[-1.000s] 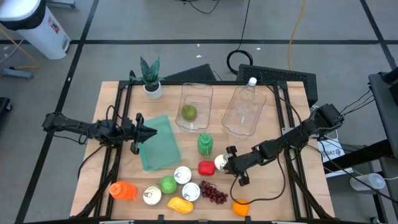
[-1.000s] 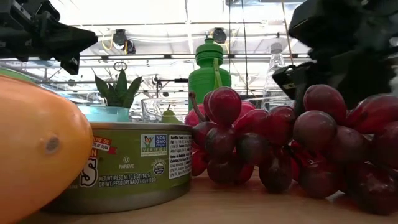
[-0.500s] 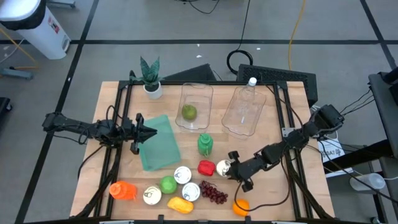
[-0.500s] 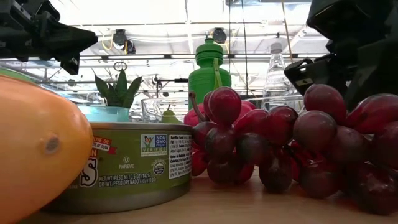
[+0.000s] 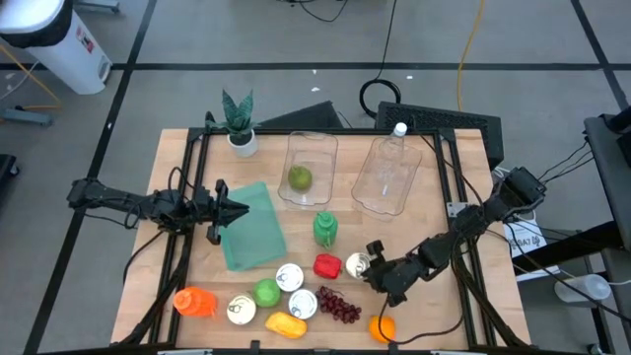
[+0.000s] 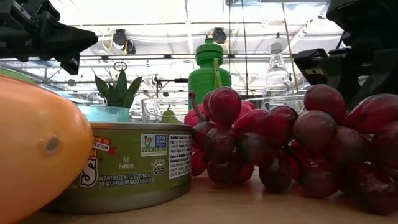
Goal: Pick & Place Food Item
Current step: Put the top blue and pink tuna can into the green bin
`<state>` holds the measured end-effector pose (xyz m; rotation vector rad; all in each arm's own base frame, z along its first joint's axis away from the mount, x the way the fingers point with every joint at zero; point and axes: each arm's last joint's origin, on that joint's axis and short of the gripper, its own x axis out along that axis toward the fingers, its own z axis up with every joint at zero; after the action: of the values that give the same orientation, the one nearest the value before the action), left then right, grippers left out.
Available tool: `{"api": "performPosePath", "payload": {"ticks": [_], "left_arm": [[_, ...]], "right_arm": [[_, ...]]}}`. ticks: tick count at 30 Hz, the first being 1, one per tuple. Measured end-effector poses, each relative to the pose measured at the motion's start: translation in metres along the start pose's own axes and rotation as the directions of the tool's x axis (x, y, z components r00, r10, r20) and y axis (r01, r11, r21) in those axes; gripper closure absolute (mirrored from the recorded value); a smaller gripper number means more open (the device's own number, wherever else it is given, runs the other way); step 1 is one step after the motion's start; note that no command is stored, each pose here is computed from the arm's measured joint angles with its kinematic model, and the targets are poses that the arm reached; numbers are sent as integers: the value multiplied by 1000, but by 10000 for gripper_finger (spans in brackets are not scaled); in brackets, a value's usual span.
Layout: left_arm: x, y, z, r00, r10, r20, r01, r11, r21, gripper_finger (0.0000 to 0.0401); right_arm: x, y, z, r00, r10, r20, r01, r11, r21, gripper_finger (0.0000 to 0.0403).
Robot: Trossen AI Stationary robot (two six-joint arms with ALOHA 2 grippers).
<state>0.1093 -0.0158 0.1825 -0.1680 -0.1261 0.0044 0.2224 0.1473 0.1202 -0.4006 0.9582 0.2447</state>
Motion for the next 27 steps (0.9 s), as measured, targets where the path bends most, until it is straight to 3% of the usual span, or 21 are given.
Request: {"api": "performPosePath", "payload": {"ticks": [10, 15, 20, 27], "left_arm": [[0, 0, 0, 1000, 0, 0, 0, 1000, 0, 350], [0, 0, 0, 1000, 0, 1, 0, 1000, 2, 350], [0, 0, 0, 1000, -1, 3, 1, 1000, 2, 350], [0, 0, 0, 1000, -1, 4, 1, 1000, 2, 350]], "right_arm": [[22, 2, -8, 996, -73, -53, 74, 997, 28, 332], [22, 0, -8, 994, -96, -55, 100, 992, 79, 377], [16, -6, -5, 994, -99, -36, 104, 978, 181, 398], [-12, -8, 14, 988, -117, 100, 102, 984, 146, 402]]}}
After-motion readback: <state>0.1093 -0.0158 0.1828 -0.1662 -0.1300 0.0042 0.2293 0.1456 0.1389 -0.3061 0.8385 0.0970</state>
